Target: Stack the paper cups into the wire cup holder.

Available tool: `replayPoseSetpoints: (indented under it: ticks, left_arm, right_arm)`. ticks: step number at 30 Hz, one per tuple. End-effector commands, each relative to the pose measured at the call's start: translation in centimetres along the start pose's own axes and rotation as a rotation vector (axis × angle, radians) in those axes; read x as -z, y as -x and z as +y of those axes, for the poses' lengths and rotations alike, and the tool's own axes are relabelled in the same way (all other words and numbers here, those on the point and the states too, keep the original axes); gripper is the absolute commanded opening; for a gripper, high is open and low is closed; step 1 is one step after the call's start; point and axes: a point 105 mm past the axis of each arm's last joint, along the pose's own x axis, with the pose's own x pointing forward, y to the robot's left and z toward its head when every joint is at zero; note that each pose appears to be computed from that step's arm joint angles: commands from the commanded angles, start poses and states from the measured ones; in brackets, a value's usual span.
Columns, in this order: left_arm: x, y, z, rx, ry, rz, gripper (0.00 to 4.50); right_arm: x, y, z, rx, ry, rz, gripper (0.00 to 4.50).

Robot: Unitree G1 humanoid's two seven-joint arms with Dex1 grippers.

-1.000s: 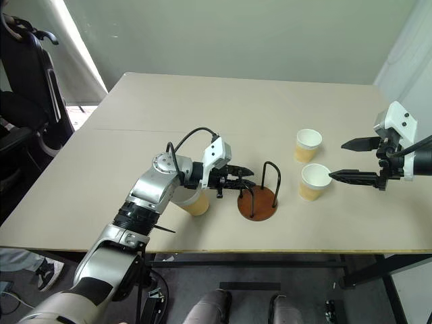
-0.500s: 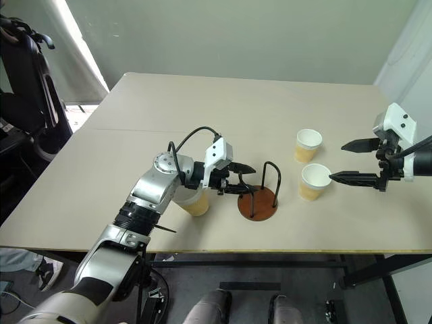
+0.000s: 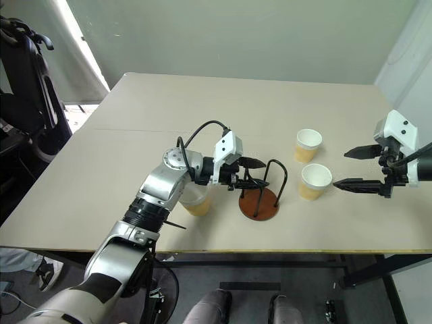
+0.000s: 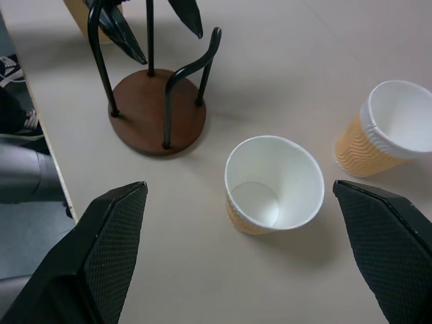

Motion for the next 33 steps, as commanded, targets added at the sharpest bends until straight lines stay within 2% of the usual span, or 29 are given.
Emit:
replayPoseSetpoints:
  ticks: [1, 11, 20, 25, 30, 33]
  left_arm:
    - [-2.1, 0.5, -0.1, 0.025, -0.084, -0.02, 2.96]
    - [-1.0, 3.1, -0.2, 0.091, -0.181, 0.128, 2.96]
    - [-1.7, 3.7, 0.4, 0.082, -0.228, 0.145, 2.96]
    - [-1.9, 5.1, 0.3, 0.109, -0.251, 0.18, 2.96]
    - [-1.1, 8.0, 0.9, 0.114, -0.267, 0.279, 2.96]
    - [-1.7, 9.7, 2.1, 0.056, -0.266, 0.291, 2.96]
  right_arm:
    - [-1.3, 0.9, 0.6, -0.008, 0.029, -0.019, 4.5]
    - [-2.1, -0.3, 2.8, -0.097, 0.012, -0.046, 4.5]
    - [-2.6, -0.3, 2.9, -0.104, 0.025, -0.054, 4.5]
    - [-4.8, 0.1, 2.9, -0.107, 0.049, -0.117, 4.5]
    - [-7.9, -0.1, 2.7, -0.11, 0.083, -0.219, 4.5]
    - [-9.6, -0.5, 0.7, -0.033, 0.09, -0.286, 4.5]
